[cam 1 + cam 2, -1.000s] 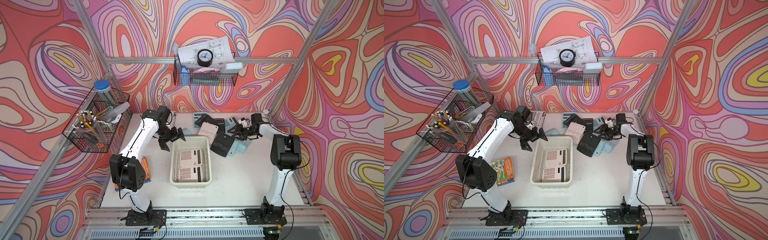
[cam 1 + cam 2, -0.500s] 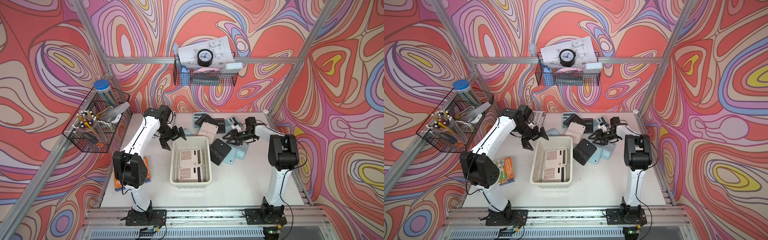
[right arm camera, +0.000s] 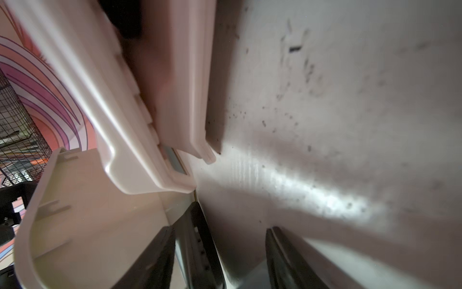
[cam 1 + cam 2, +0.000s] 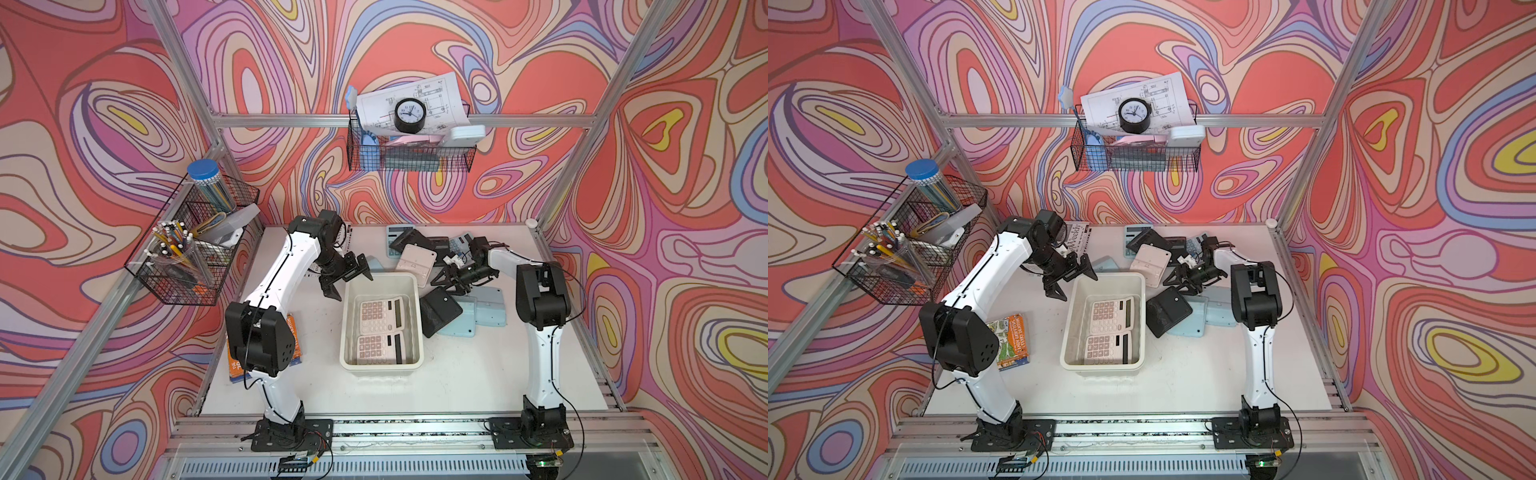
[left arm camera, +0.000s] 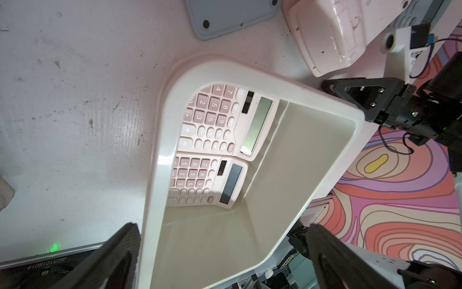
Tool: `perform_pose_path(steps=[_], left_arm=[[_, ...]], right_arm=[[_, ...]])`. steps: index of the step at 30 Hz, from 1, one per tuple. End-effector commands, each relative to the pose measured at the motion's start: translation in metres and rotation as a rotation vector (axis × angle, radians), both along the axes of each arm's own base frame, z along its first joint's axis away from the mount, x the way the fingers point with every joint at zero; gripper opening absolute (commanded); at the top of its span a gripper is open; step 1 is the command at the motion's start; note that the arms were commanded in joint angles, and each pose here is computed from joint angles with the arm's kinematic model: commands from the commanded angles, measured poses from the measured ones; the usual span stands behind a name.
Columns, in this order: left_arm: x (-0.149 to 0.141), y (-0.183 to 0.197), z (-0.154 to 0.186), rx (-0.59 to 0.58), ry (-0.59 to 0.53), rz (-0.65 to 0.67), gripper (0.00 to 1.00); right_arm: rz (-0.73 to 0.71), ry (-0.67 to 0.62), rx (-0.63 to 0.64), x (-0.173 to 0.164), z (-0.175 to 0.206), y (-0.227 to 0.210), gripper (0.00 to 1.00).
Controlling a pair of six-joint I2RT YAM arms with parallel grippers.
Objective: Put the calculator in the storage box
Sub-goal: Pick up the calculator at the center of the board.
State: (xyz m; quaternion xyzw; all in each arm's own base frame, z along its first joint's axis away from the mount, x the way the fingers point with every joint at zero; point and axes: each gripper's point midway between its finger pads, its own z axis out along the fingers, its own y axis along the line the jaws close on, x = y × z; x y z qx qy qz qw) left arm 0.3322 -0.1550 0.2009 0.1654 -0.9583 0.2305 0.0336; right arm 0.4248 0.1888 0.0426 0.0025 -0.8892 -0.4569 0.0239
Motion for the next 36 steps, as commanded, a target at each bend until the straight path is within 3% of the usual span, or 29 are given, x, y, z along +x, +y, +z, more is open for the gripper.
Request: perform_pose_path(steps=[1, 7, 16, 22, 25, 36], left_arm=[[0.000, 0.001, -0.005, 0.001, 0.019, -0.002, 0.98], [-0.001, 0.000, -0.009, -0.004, 0.025, -0.007, 0.99], [0.000, -0.001, -0.005, -0.014, 0.005, 0.001, 0.98], [0.003, -0.003, 0.006, -0.048, -0.024, 0.034, 0.99], [0.004, -0.002, 0.014, -0.065, -0.034, 0.058, 0.99], [0.009, -0.005, 0.048, -0.138, -0.064, 0.121, 0.99]], right_arm=[[0.041, 0.026, -0.008, -0.017, -0.001, 0.006, 0.59], [0.065, 0.024, -0.010, -0.028, 0.003, 0.008, 0.55], [0.073, 0.009, 0.015, -0.034, 0.020, 0.014, 0.36], [0.073, -0.018, 0.003, -0.038, 0.032, 0.015, 0.08], [0.062, -0.052, -0.011, -0.037, 0.045, 0.013, 0.00], [0.021, -0.209, -0.117, -0.026, 0.108, 0.000, 0.00]])
